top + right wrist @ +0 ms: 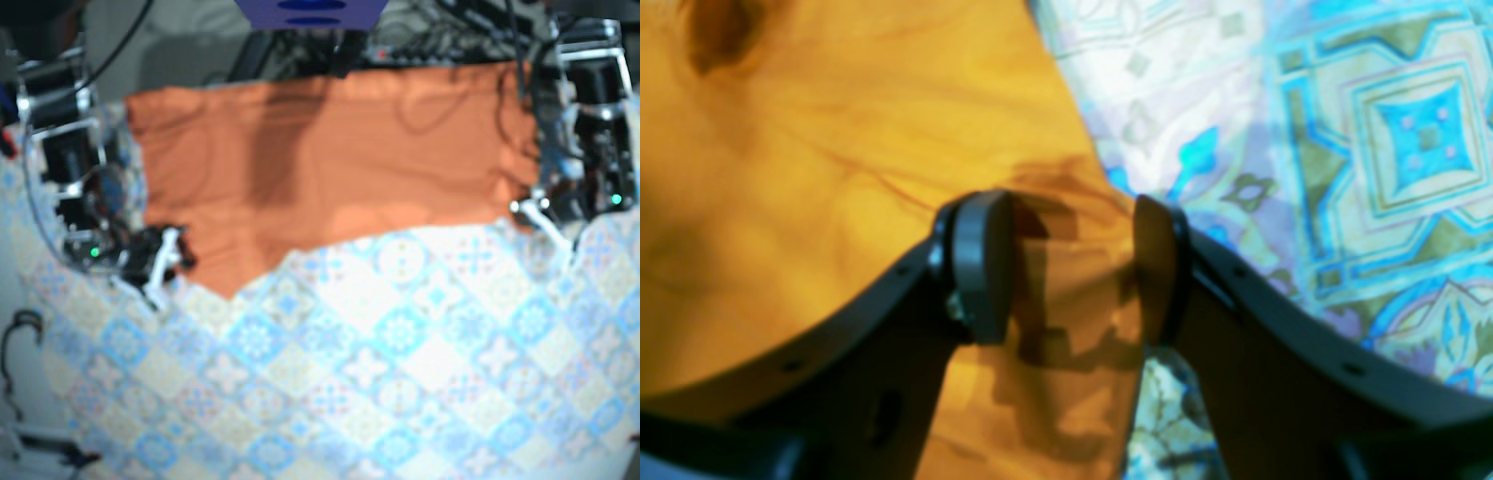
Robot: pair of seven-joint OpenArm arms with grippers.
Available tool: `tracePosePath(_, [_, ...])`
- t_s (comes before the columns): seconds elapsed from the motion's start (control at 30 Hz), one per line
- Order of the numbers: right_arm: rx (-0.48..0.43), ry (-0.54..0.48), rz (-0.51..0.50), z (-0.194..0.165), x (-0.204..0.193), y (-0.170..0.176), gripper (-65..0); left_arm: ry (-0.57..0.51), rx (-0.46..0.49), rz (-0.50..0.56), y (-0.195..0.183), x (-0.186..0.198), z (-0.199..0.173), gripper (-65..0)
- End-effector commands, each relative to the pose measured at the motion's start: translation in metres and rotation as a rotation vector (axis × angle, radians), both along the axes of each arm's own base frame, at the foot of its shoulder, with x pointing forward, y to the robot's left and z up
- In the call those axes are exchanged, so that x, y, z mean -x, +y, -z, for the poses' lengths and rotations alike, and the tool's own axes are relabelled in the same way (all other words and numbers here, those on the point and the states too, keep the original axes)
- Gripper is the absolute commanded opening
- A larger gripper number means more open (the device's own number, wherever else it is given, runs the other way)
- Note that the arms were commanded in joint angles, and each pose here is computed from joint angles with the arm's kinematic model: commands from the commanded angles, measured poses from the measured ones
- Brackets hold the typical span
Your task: Fold the T-shirt properly
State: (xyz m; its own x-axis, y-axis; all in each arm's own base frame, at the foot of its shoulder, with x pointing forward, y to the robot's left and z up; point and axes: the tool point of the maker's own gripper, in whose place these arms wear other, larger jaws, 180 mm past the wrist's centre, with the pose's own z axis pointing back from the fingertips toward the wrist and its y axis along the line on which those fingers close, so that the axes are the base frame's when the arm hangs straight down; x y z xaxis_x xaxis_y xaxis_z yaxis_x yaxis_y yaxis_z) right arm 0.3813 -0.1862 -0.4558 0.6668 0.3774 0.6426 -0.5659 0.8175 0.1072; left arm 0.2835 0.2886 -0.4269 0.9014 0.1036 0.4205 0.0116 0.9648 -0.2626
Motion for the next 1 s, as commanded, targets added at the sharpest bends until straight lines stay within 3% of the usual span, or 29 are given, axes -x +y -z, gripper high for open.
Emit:
tracePosePath(0.0, [-0.035, -0.075, 0.015, -0.023, -0.023, 0.0, -36.0, -0.048, -0.012, 0.0, 0.007, -0.012, -0.014, -65.0])
tracePosePath(0.3, [-0.012, -0.063, -0.076, -0.021, -0.027, 0.026, -36.0, -0.048, -0.012, 0.001, 0.007, -0.012, -0.014, -65.0])
tracePosePath(0.57, [-0.02, -0.058, -0.086, -0.018, -0.025, 0.034, -36.7, -0.048, -0.012, 0.001, 0.007, -0.012, -0.014, -65.0])
tracePosePath(0.63, [-0.02, -0.056, -0.086, -0.018, -0.025, 0.034, -39.9, -0.048, -0.012, 0.001, 0.007, -0.012, -0.014, -65.0])
tracePosePath(0.8, [-0.02, -0.055, -0.086, -0.017, -0.024, 0.034, -56.4, -0.048, -0.012, 0.001, 0.007, -0.012, -0.014, -65.0])
tracePosePath(0.97, [-0.019, -0.054, -0.087, -0.017, -0.024, 0.034, -61.1, -0.048, -0.012, 0.001, 0.007, -0.012, -0.014, -65.0])
